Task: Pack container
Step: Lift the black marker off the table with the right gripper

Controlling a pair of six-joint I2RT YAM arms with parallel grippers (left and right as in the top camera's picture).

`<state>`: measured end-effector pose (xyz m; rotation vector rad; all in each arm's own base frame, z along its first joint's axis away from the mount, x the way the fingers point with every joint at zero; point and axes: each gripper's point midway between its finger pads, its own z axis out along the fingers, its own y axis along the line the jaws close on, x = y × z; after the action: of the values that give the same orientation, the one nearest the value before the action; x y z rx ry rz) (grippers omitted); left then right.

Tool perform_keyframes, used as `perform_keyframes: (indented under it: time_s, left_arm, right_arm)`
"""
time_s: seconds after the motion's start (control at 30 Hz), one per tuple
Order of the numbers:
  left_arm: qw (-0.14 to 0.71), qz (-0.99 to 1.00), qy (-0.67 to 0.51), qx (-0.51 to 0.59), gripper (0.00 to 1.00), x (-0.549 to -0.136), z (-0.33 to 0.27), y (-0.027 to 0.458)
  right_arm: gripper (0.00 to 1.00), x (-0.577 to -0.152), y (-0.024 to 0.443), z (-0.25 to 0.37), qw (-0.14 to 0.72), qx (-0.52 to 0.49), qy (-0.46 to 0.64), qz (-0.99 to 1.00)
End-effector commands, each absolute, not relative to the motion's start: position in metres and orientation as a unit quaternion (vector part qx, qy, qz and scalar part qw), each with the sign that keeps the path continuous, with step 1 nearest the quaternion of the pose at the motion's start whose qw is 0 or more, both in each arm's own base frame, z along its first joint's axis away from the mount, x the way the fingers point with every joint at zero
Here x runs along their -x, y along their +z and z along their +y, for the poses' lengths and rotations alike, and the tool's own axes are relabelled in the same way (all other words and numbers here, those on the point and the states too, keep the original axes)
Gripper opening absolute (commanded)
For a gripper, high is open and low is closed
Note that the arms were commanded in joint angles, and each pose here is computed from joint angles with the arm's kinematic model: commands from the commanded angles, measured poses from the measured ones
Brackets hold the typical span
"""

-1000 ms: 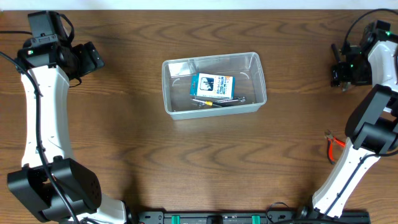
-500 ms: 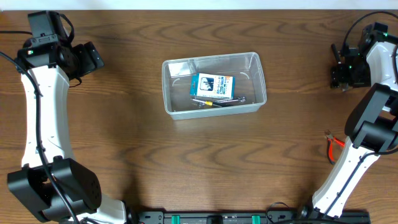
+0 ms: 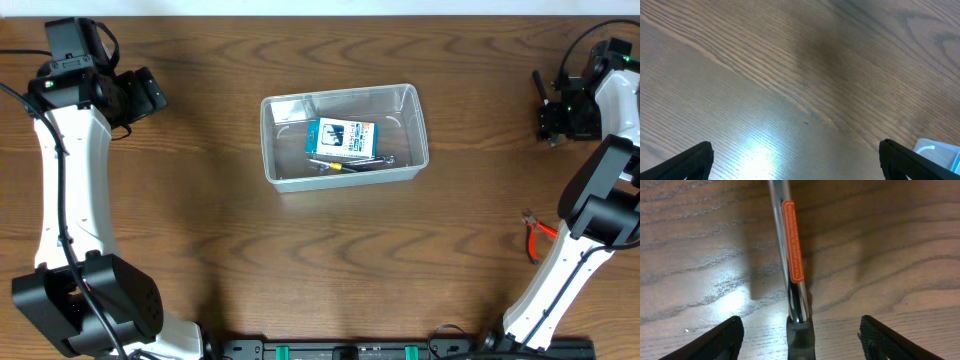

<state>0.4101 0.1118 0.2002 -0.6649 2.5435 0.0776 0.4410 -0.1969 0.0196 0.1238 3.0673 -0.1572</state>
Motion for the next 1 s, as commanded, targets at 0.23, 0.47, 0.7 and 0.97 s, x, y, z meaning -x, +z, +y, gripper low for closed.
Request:
perform_keyframes:
  time_s: [0.23,0.47,0.7,0.97]
  left_arm:
    - [0.252,0.934,0.032,0.252,0.98,-0.410,0.115,0.200]
    - [0.252,0.934,0.032,0.251,0.98,-0.410,0.115,0.200]
    - [0.252,0.934,0.032,0.252,0.98,-0.410,0.115,0.200]
    - [0.252,0.934,0.032,0.251,0.98,-0.410,0.115,0.200]
  right_arm:
    - [0.76,-0.436,0.004,-0.193,0.028,-0.052,-0.034,0.998]
    - [0.80,-0.428,-0.009,-0.190,0.017,-0.051,-0.030,0.998]
    - [0.54,-0.428,-0.009,-0.190,0.017,-0.051,-0.031,0.998]
    - [0.20,-0.428,-0.008,-0.190,0.017,-0.052,-0.031,0.998]
